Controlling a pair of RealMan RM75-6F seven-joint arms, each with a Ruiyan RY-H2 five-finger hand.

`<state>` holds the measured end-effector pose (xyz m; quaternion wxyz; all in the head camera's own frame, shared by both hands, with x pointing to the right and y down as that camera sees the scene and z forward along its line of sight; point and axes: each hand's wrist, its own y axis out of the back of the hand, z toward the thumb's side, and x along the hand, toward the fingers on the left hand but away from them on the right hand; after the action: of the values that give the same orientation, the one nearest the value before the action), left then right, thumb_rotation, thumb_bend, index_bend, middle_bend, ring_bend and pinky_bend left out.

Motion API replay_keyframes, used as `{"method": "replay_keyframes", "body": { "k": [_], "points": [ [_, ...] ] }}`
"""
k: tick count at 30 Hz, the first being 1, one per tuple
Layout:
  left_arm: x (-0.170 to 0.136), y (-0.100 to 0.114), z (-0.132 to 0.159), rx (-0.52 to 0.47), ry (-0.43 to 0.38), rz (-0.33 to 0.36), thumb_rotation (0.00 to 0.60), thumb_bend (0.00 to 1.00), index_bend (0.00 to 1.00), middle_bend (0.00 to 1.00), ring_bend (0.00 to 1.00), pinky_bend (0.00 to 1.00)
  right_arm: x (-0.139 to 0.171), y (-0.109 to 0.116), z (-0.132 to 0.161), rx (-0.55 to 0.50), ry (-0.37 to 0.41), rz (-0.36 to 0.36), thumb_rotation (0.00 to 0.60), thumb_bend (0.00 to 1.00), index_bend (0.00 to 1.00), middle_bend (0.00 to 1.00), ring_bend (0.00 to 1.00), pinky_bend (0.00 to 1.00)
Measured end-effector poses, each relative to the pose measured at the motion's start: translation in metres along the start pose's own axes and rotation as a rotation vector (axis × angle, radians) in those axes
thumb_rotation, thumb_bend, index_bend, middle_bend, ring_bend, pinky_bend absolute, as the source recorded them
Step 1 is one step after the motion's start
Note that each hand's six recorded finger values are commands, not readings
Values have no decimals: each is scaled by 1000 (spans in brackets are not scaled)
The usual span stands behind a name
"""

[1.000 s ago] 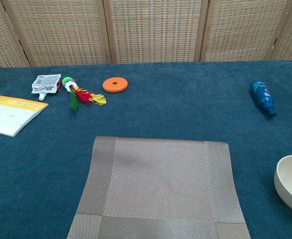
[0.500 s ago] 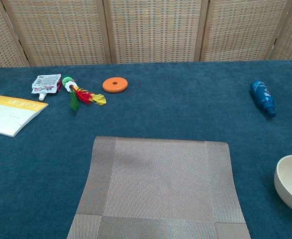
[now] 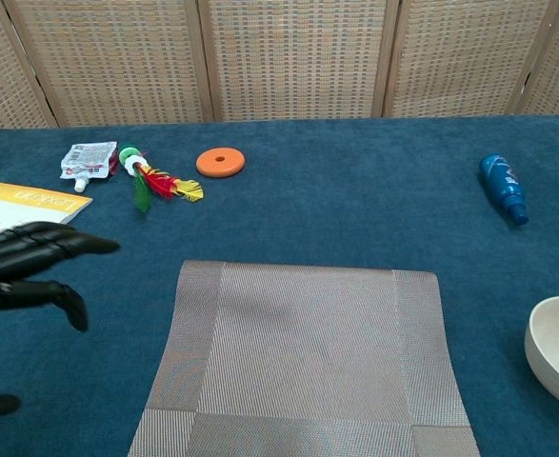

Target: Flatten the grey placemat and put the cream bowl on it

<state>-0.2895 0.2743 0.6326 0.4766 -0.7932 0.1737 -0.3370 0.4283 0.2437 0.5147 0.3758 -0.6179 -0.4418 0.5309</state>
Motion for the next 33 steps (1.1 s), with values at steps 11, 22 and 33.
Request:
{"method": "replay_keyframes", "body": {
  "k": [11, 22, 33],
  "points": [
    [30, -33, 30, 70, -166, -39, 600, 220, 393, 0, 0, 0, -2, 1, -3, -15, -7, 6, 600, 0, 0, 0, 0, 0],
    [39, -51, 46, 89, -227, -70, 600, 223, 393, 0, 0, 0, -2, 2, -5, -22, -10, 4, 600, 0, 0, 0, 0, 0],
    [47, -60, 54, 104, -238, -77, 600, 225, 393, 0, 0, 0, -3, 4, -7, -43, -14, 2, 600, 0, 0, 0, 0, 0]
  ]
}}
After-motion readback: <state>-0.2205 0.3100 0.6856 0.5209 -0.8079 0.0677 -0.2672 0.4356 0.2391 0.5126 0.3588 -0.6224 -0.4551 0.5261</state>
